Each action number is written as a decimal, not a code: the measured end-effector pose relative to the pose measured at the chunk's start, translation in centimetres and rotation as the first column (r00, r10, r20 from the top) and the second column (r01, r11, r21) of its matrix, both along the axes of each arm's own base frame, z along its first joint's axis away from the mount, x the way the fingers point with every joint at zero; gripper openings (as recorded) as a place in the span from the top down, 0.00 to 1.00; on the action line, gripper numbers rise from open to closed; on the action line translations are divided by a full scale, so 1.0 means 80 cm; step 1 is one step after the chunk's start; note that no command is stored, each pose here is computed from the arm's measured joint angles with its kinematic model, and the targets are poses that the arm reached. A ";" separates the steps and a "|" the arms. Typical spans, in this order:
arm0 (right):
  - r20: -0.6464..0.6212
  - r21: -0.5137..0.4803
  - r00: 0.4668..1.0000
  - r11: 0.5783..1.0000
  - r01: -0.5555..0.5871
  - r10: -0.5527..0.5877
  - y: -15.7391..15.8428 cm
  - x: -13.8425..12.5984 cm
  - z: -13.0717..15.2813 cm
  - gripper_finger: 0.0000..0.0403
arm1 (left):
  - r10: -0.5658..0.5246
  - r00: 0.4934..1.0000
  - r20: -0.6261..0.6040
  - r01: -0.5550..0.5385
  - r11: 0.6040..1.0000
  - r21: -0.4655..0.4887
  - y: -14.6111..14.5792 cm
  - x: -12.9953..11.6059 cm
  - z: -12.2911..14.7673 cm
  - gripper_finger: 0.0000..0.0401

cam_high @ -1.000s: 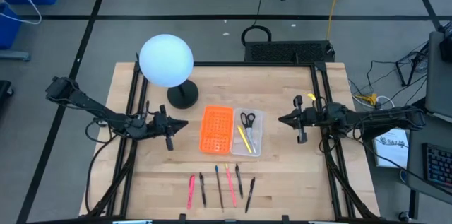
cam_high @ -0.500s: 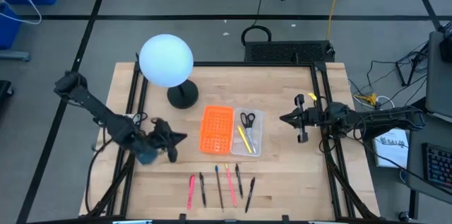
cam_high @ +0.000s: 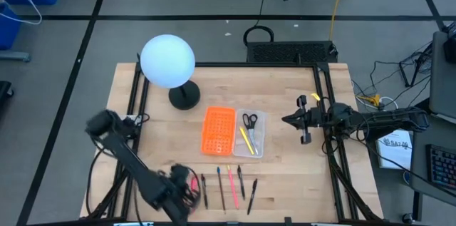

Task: Pick & place school supplies into a supply box
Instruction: Put the pink pen into the orange supply box

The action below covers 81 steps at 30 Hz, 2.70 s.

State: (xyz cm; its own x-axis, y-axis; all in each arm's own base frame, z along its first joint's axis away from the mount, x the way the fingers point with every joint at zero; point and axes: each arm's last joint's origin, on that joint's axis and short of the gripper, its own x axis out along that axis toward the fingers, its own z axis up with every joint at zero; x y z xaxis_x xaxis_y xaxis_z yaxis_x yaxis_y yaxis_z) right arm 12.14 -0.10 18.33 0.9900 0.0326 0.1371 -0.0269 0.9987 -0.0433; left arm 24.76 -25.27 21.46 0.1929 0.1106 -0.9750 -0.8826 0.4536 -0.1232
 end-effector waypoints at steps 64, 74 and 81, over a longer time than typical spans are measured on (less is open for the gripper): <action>0.064 -0.032 0.998 0.999 0.010 -0.008 0.000 -0.001 0.007 1.00 | 0.021 0.999 -0.042 -0.024 0.997 -0.072 0.002 0.023 -0.090 0.91; 0.060 -0.030 0.998 1.000 0.008 -0.007 0.000 -0.001 0.007 1.00 | 0.078 0.961 0.265 -0.084 0.996 0.010 0.029 0.021 -0.012 0.94; 0.038 -0.029 0.999 1.000 0.005 -0.004 0.000 0.000 0.004 1.00 | -0.012 0.902 0.432 0.037 0.998 -0.049 0.103 0.088 0.034 0.94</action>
